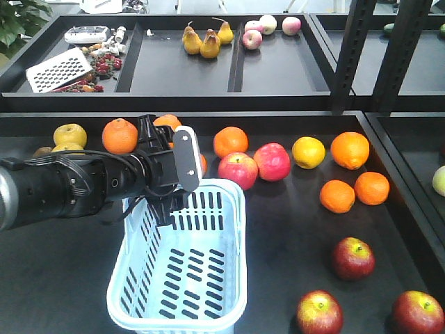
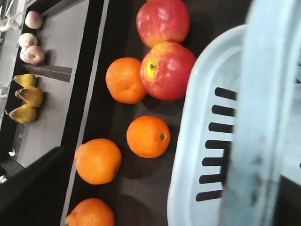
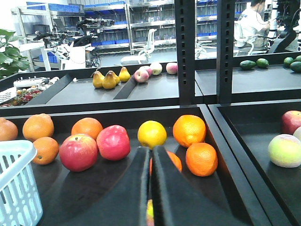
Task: Pick three apples into basket with both arms
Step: 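Lower the light-blue basket onto the fruit table with the left gripper, then open the left gripper and lift it away from the basket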
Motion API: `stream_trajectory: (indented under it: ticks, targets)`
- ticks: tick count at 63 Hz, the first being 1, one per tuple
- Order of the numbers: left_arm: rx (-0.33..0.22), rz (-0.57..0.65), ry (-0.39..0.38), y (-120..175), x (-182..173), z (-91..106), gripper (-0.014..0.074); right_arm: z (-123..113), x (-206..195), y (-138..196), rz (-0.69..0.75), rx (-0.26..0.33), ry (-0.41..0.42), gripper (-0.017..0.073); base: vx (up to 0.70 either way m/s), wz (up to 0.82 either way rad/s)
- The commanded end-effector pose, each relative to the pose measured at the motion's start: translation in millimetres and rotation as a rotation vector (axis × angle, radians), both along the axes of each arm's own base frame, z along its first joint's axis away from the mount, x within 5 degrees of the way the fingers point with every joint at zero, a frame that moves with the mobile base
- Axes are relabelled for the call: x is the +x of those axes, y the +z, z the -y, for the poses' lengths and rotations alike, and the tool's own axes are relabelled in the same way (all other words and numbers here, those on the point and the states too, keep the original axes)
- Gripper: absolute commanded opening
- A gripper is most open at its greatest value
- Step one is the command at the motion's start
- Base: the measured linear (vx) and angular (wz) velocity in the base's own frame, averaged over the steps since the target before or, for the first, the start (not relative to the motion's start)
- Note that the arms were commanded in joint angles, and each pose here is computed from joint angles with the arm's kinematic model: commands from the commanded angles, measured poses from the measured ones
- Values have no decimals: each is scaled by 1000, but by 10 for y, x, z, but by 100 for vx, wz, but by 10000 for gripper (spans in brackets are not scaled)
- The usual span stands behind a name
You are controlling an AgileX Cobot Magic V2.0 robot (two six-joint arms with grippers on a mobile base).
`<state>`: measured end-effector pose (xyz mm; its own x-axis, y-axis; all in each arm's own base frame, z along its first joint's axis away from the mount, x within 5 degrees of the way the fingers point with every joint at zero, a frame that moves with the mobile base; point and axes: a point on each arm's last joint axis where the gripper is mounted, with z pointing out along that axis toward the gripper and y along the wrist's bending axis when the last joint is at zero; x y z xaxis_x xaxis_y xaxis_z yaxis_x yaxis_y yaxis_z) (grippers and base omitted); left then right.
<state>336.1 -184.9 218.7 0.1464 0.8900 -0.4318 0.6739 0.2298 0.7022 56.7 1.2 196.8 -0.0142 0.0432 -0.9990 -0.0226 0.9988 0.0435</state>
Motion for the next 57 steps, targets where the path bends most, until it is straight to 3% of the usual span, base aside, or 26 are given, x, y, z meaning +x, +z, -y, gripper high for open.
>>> stream_trajectory:
  ticks: [1, 17, 28, 35, 42, 47, 57]
  targets:
    - [-57, 4, 48, 135, -44, -30, 686, -1, 2, 20, 60, -11, -1, -9, 0, 0]
    - [-52, 4, 31, 199, -374, -201, 680, -1, 2, 20, 60, -11, -1, -9, 0, 0]
    - [-117, 31, -11, 359, -588, -253, 679, -1, 2, 20, 60, -11, -1, -9, 0, 0]
    - [-99, 77, 70, 532, -661, -342, 670, -1, 2, 20, 60, -11, -1, -9, 0, 0]
    - [-87, 107, 198, 689, -722, -503, 650, -1, 2, 20, 60, -11, -1, -9, 0, 0]
    - [-140, 131, 249, 846, -793, -604, 627, -1, 2, 20, 60, -11, -1, -9, 0, 0]
    - [-344, 159, 352, 1162, -960, -819, 580, -1, 2, 20, 60, -11, -1, -9, 0, 0]
